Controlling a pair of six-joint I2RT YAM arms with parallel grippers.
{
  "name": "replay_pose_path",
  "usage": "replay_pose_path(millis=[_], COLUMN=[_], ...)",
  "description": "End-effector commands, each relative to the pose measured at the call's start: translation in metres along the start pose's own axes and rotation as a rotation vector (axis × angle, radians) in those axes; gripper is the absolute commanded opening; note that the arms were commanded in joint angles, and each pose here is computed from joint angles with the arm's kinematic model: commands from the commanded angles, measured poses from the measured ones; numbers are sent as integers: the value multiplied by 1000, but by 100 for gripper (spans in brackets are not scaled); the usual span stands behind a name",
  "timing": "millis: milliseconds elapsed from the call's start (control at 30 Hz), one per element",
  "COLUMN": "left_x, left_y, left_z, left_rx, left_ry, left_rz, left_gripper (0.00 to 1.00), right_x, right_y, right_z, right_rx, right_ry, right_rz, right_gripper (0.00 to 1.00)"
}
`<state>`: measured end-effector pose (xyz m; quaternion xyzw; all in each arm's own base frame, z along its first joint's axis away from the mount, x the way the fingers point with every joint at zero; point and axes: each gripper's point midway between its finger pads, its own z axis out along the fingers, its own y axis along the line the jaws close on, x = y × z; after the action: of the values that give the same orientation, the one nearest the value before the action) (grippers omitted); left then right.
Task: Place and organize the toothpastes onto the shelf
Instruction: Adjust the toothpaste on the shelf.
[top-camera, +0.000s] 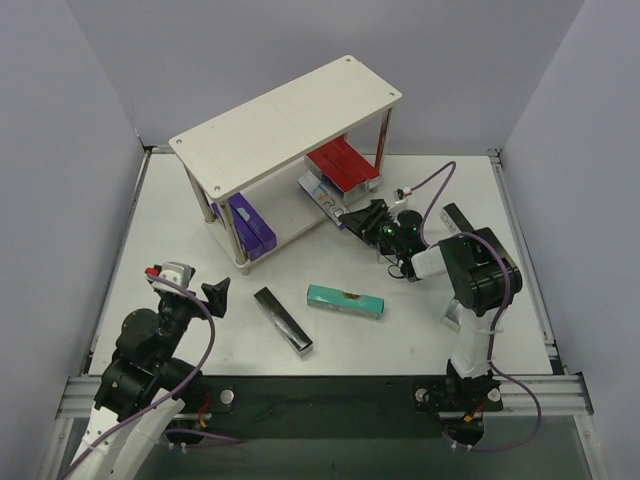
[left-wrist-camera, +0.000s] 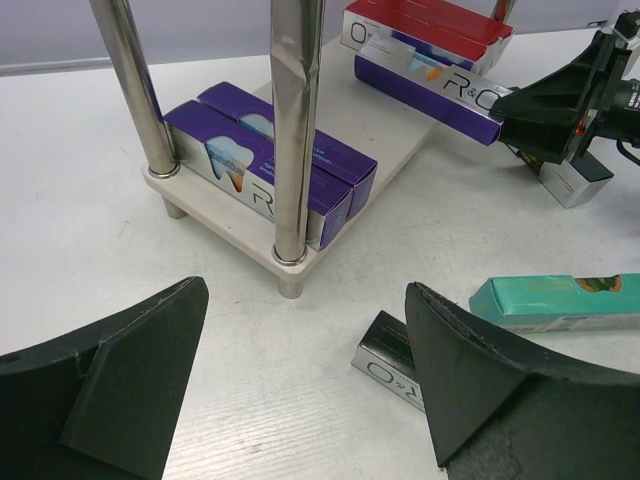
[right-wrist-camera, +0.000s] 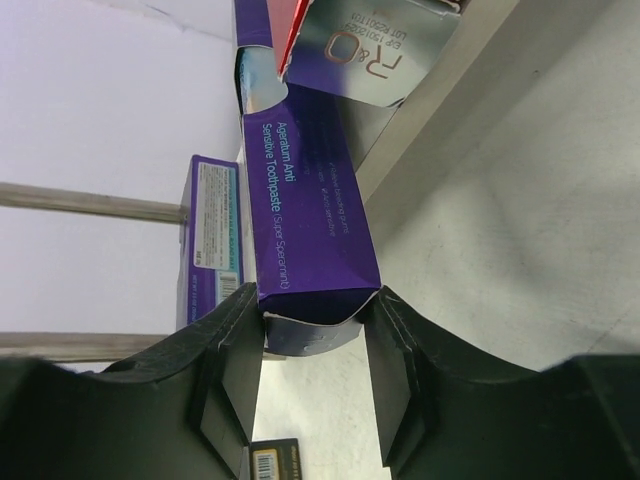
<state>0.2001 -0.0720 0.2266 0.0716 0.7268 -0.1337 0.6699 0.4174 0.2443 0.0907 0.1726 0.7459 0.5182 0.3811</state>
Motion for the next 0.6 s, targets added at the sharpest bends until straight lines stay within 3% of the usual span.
replay_pose_path(millis=[0, 233, 567], left_x=[-13, -12, -12], left_y=[0, -1, -2], left_z=[3, 4, 4], left_rx=[-1, 6, 13], left_ry=[-47, -42, -43], left_rz=[4, 6, 6], left_gripper=[91, 91, 91], right_x=[-2, 44, 67], right_y=[45, 56, 88], right_z=[-2, -6, 3], right_rx=[-135, 20, 237], right_ry=[-4, 82, -3], right_rz=[-197, -606, -1117], right_gripper=[31, 31, 31])
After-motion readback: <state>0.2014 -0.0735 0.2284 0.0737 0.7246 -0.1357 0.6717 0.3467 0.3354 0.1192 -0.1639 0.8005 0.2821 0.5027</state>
